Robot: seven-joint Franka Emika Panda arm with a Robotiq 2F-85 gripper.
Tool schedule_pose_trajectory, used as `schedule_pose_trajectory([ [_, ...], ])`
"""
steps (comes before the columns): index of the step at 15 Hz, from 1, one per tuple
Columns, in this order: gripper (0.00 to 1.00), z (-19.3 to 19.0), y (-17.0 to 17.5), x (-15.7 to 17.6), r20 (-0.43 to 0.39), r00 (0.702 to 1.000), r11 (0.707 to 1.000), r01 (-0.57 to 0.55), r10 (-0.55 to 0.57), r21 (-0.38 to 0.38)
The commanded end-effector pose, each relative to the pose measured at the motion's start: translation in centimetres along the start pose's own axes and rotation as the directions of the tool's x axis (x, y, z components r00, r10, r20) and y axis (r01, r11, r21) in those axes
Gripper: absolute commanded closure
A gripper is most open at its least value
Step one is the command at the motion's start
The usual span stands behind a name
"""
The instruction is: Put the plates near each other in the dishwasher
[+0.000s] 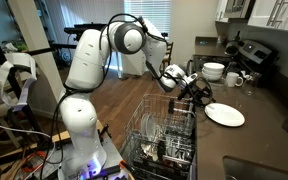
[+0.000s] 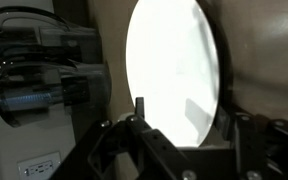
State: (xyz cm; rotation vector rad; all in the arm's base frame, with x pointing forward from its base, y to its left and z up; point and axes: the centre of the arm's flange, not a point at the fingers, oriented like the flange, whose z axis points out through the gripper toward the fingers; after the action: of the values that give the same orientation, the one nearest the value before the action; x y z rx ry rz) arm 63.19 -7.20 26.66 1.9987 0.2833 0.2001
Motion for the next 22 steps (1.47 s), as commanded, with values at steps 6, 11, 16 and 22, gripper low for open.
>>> schedule_pose_trajectory([
  [6, 0.94, 0.9, -0.5, 0.4, -0.012, 1.000, 1.000, 0.006, -0.006, -0.001],
  [11, 0.98, -0.1, -0.1, 0.3, -0.018, 1.000, 1.000, 0.006, -0.006, 0.005],
  [16, 0.98, -2.4, 0.2, -0.1, -0.032, 0.999, 1.000, 0.009, -0.009, -0.007],
  [22, 0.97, -6.4, -0.2, -0.6, -0.060, 0.998, 0.997, 0.011, -0.015, -0.078],
])
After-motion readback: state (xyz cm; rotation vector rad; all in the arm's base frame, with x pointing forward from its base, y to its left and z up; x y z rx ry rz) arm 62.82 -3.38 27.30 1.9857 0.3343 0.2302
